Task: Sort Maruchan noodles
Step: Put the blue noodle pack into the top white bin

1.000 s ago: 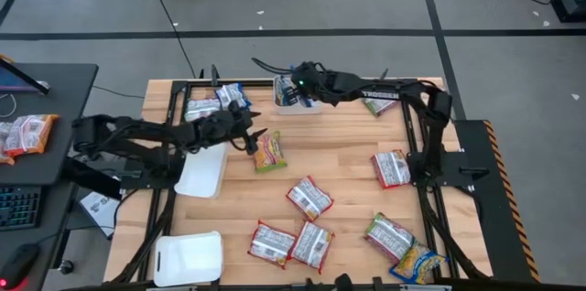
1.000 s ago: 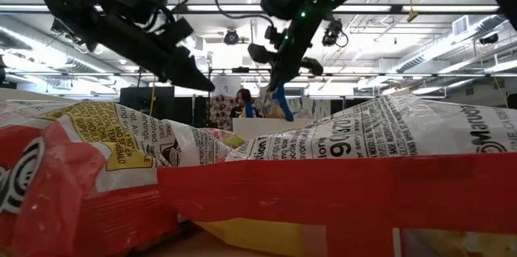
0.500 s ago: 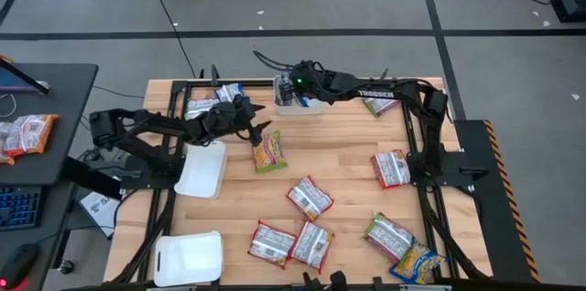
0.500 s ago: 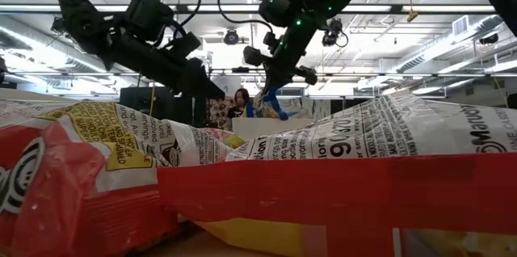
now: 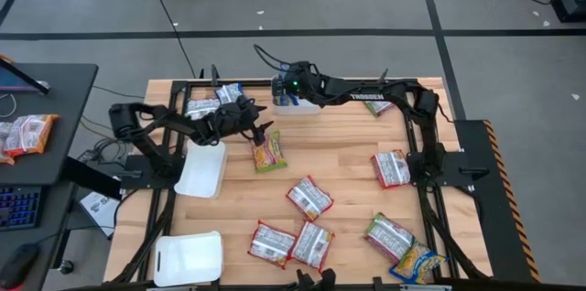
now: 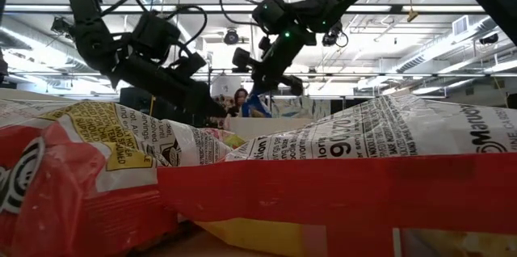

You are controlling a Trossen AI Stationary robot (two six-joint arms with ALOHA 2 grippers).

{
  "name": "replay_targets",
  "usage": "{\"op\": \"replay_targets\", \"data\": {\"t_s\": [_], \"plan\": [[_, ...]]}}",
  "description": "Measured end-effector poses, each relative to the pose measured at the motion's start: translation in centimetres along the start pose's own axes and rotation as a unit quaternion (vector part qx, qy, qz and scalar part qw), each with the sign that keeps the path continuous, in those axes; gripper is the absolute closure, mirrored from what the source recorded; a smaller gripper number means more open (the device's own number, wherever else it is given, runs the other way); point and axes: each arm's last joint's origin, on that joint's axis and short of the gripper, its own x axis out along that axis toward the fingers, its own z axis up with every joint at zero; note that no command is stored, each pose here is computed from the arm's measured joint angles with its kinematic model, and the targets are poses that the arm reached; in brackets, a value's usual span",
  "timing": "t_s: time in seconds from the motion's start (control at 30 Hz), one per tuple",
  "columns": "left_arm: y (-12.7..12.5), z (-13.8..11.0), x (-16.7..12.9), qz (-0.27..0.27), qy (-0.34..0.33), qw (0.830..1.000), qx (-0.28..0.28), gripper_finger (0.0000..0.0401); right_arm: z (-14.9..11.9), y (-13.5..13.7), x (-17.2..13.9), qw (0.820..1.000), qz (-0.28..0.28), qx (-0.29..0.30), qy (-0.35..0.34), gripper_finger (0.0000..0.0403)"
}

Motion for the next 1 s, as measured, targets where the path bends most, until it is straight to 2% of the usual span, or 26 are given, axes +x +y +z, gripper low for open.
{"op": "replay_targets", "data": {"t_s": [0.17,0.47,0.63,0.77,1.0], "plan": [[0.4,-0.2,0.1,0.006,0.002,1.000,-0.002,0.0117,0.0,0.0,0.0,1.000,-0.001,-0.002,-0.005,0.0394],[0.8,-1.0,0.5,0.011,0.014,1.000,-0.005,0.0117,-3.3,-0.7,0.1,0.999,0.004,0.031,-0.028,0.0393],[0.5,-1.3,0.9,0.007,0.000,1.000,-0.013,0.0117,-3.8,-0.9,0.1,0.999,0.008,0.030,-0.014,0.0383],[0.3,-1.2,1.0,0.006,-0.010,1.000,-0.018,0.0117,-4.1,-0.9,0.1,0.999,0.014,0.028,0.002,0.0354],[0.3,-1.2,1.0,0.006,-0.008,0.999,-0.031,0.0118,-4.0,-0.8,0.1,1.000,0.022,0.019,0.004,0.0274]]}}
